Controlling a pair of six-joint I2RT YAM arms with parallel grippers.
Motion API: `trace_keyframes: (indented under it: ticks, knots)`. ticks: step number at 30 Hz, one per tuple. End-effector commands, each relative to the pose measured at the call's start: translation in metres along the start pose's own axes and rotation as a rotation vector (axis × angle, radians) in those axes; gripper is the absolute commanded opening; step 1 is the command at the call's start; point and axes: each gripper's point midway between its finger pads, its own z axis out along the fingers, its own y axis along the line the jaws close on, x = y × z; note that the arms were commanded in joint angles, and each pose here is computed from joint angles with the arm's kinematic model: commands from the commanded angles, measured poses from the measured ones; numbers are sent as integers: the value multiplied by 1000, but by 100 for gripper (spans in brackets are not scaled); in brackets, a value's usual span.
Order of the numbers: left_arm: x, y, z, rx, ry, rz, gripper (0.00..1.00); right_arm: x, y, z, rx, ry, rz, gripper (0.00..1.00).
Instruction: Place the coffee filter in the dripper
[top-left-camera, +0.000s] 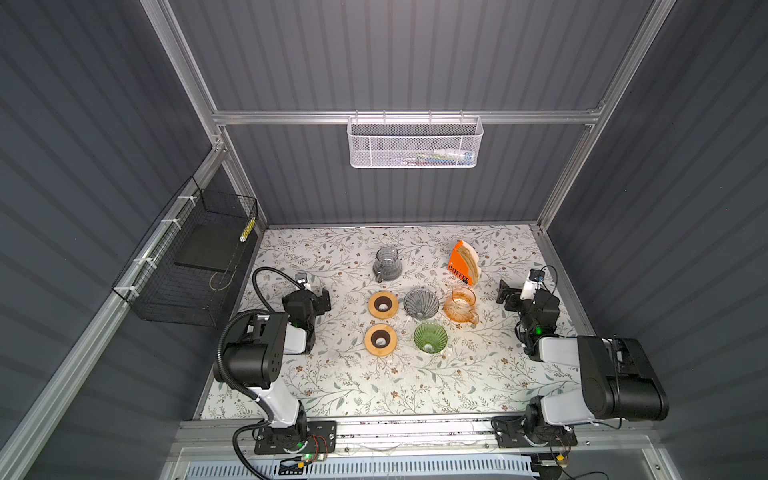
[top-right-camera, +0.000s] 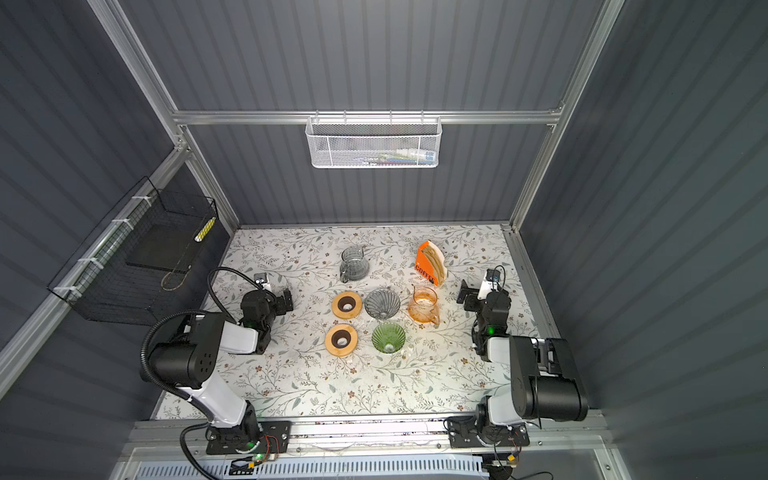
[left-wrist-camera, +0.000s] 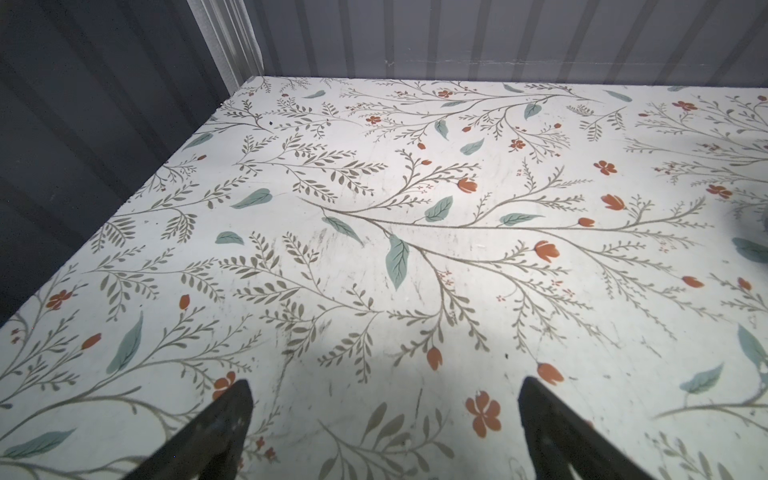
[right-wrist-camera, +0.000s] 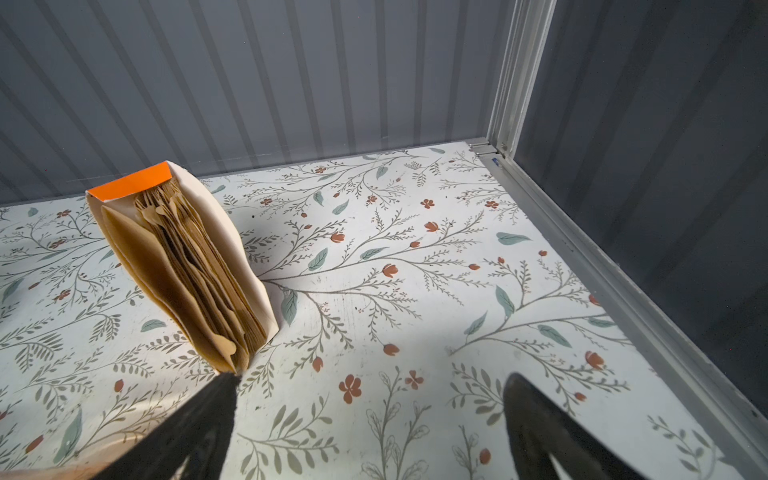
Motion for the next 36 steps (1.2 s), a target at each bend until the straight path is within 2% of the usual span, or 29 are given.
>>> trace_keyframes:
  ticks: [1,12,17,20,24,26,29,32,36]
  knots:
    - [-4,-2,4,6,-5,20,100,-2,3,2,-13,-2,-10,99]
    - [-6,-4,3,19,-12,26,99,-3,3,1,-12,-7,-12,99]
    - [-18,-8,3,30,30,41,85,-15,-5,-2,84,20,-14,98]
    - [-30,-10,0,34,47,57,77,-26,0,-5,101,84,-12,92]
    - [-54,-20,-13,64,41,43,71,-40,10,-17,86,79,18,90]
    - [-71,-33,-20,132,30,-2,68,-47,16,-20,65,95,49,89]
    - [-83,-61,-26,196,63,12,66,-52,30,-23,31,118,46,87]
    - [-86,-102,-33,280,105,48,65,-55,45,-25,-6,136,47,87]
    - [-85,-154,-39,436,188,22,61,-55,68,-30,-95,167,79,86]
